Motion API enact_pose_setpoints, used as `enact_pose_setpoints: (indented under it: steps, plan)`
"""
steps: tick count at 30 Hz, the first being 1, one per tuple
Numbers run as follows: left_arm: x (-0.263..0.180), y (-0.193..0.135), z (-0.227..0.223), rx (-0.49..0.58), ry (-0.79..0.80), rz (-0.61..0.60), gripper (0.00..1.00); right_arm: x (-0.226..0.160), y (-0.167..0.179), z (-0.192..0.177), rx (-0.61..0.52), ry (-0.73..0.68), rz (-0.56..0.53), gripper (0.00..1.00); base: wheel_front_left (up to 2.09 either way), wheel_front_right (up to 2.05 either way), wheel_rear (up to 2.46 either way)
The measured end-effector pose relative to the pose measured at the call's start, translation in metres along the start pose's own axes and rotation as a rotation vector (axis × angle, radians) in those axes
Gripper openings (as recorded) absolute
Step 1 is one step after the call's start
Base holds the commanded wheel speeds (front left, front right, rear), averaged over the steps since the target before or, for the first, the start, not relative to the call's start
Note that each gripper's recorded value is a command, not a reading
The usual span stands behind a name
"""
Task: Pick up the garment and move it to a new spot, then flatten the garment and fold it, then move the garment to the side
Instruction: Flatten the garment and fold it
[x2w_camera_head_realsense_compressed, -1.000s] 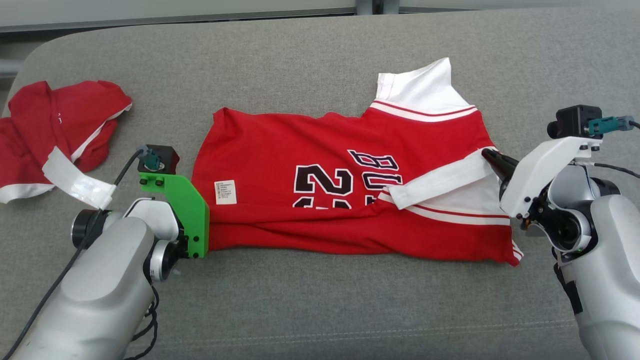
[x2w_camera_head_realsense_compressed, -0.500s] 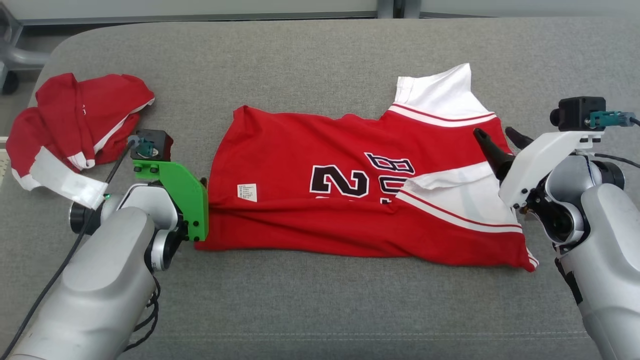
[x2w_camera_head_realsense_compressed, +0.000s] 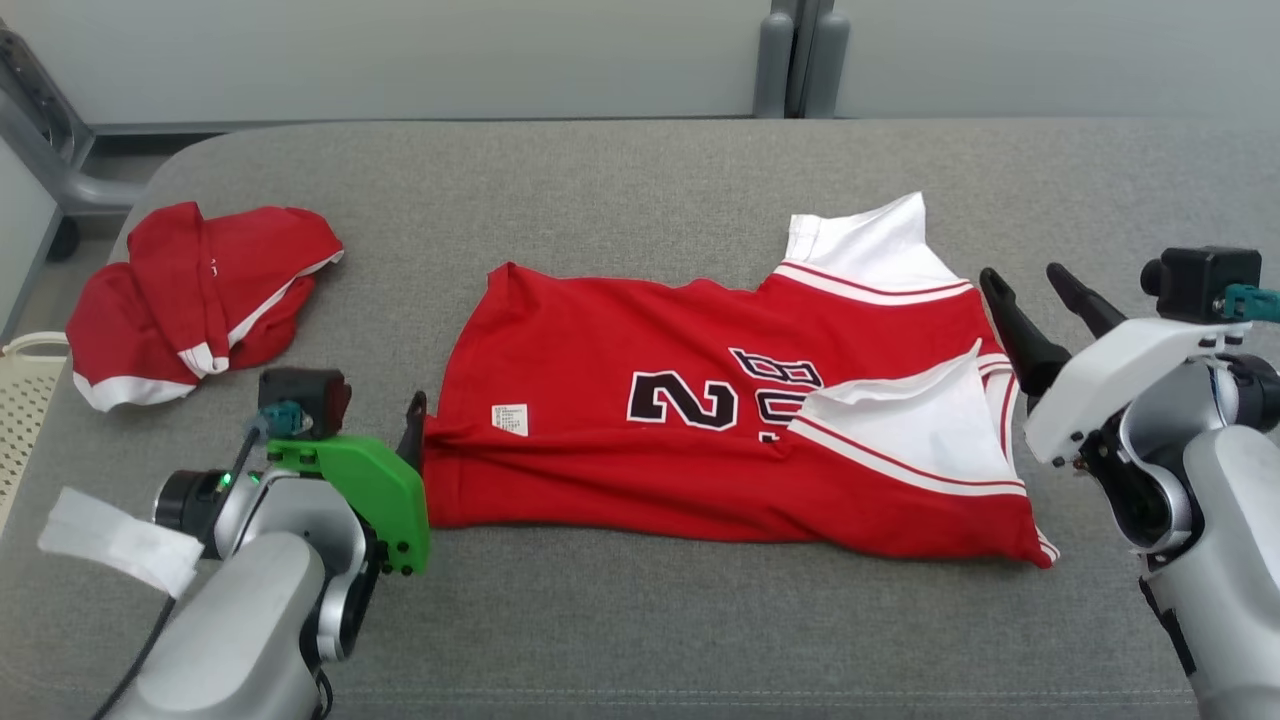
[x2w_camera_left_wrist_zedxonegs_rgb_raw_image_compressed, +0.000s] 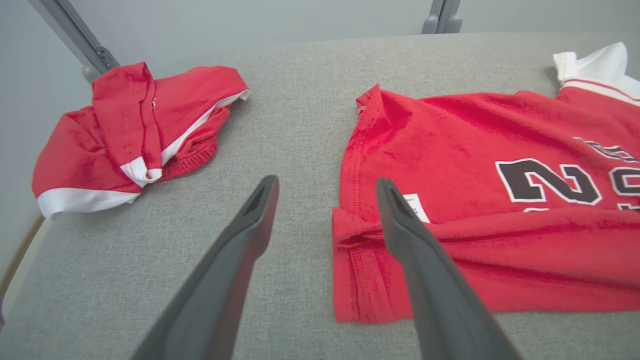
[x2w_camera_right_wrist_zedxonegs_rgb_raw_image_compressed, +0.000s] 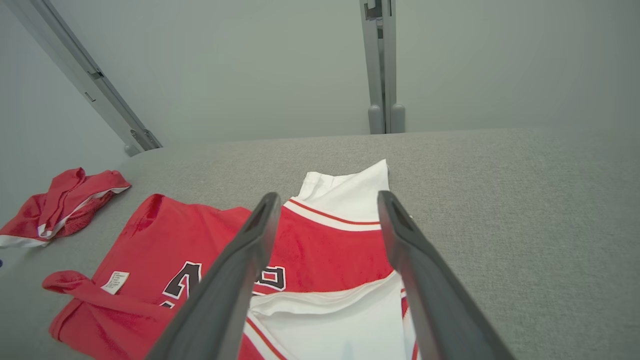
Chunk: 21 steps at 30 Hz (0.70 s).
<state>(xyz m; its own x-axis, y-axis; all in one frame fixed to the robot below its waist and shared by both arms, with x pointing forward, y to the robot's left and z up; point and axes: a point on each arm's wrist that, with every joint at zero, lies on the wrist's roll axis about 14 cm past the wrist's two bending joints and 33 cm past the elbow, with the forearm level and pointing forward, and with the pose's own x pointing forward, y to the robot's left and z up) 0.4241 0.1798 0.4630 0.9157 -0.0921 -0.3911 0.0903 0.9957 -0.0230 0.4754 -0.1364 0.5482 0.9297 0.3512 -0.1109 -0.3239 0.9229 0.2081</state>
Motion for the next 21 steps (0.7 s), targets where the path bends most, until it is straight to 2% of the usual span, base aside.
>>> enact_pose_setpoints:
  steps: [6,10,21]
  plan:
    - [-0.036,-0.01,0.004,0.013,-0.151,-0.003,1.0,-0.039,-0.003,-0.001,-0.057,-0.028,-0.06,1.0,0.0,0.0,0.0]
    - [-0.053,-0.013,0.008,0.011,-0.242,0.006,1.0,-0.059,-0.01,-0.002,-0.057,-0.053,-0.126,1.0,0.0,0.0,0.0]
    - [-0.077,-0.02,-0.017,-0.033,-0.286,0.049,1.0,-0.101,-0.019,-0.048,0.001,0.009,-0.262,1.0,0.0,0.0,0.0]
